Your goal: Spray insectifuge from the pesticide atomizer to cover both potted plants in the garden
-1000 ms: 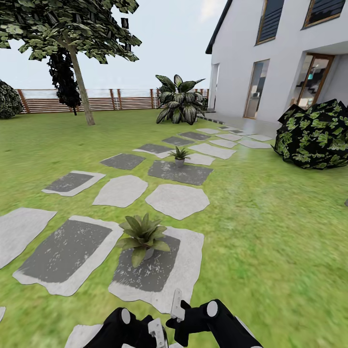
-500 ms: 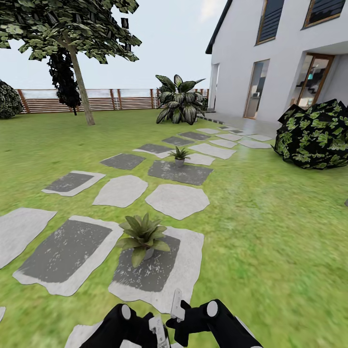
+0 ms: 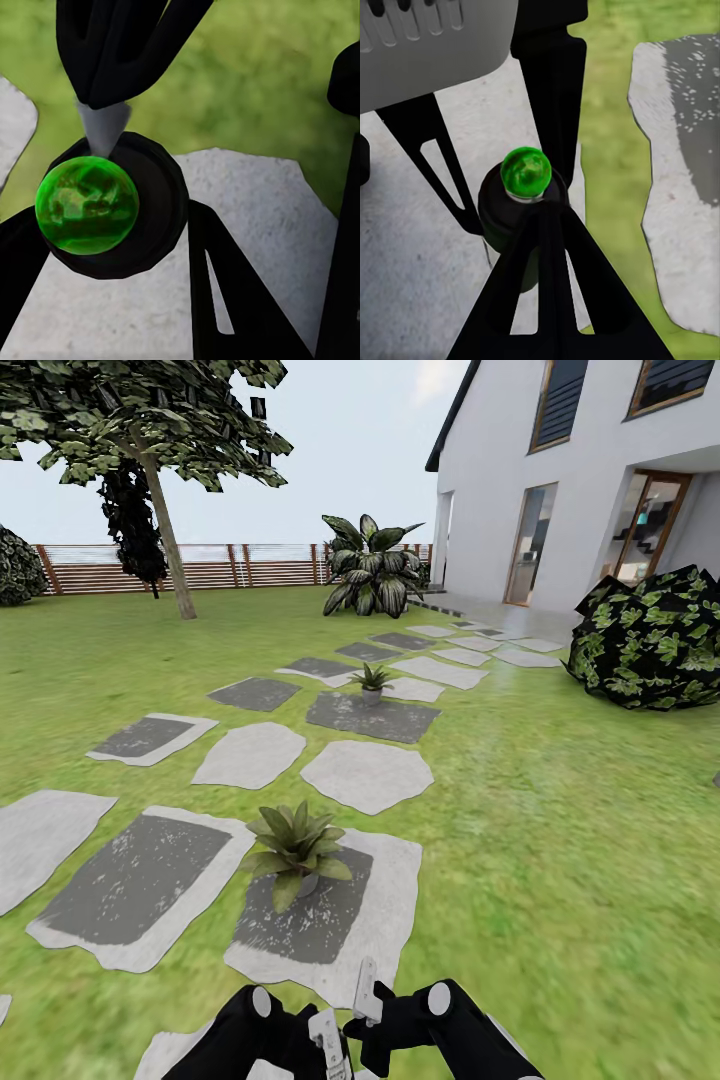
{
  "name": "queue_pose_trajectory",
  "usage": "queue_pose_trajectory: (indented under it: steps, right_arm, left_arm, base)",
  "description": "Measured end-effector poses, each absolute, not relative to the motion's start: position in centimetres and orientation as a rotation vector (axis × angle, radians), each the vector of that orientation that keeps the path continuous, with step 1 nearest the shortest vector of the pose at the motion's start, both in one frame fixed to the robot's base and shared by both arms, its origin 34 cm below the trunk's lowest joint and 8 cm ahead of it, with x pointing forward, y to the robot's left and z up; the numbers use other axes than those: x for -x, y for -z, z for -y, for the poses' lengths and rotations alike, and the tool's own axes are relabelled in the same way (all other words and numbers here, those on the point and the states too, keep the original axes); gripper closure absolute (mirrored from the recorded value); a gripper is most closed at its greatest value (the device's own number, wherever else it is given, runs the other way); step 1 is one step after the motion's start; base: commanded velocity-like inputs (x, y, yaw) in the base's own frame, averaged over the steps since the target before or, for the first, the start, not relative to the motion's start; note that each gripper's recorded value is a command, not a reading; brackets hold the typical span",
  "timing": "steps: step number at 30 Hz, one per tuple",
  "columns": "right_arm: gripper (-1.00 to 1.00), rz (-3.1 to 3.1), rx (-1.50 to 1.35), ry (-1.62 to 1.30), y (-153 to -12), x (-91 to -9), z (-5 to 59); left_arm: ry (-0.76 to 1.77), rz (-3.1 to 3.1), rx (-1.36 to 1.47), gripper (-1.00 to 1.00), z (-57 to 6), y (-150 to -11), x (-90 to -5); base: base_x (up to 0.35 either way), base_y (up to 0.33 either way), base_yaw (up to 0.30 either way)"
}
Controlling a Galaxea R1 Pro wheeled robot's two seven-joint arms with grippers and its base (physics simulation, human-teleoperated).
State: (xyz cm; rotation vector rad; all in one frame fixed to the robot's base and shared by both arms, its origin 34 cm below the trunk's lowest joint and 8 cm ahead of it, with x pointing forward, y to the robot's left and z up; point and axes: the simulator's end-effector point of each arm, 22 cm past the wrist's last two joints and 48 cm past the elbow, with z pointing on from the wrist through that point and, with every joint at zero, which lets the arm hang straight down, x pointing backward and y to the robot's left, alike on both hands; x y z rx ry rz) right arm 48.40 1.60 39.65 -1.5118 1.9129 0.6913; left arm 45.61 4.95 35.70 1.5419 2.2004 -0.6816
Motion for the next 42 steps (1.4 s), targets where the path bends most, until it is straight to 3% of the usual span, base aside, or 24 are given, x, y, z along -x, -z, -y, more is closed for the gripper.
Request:
queue_pose_trajectory:
  steps: [15, 38, 39, 42]
  right_arm:
    - [1.0, -1.913, 1.512, -0.691, -39.6, -48.4, -1.6]
    - [1.0, -1.916, 1.503, -0.682, -39.7, -48.7, -1.4]
    - [-1.0, -1.916, 1.503, -0.68, -39.7, -48.7, -1.4]
    - [-1.0, -1.916, 1.502, -0.677, -39.7, -48.8, -1.4]
  left_arm:
    - [0.662, -2.212, -1.543, 1.0, -6.4, -35.3, -45.7]
    - [0.383, -2.451, -1.556, 1.0, -26.1, -32.0, -44.8]
    - [0.38, -2.472, -1.556, 1.0, -27.0, -31.7, -44.3]
    - [0.371, -2.517, -1.55, 1.0, -29.1, -31.2, -43.3]
  base:
    - [0.0, 0.0, 0.0]
    - [0.0, 0.0, 0.0]
    - [0.0, 0.0, 0.0]
    - [0.0, 0.0, 0.0]
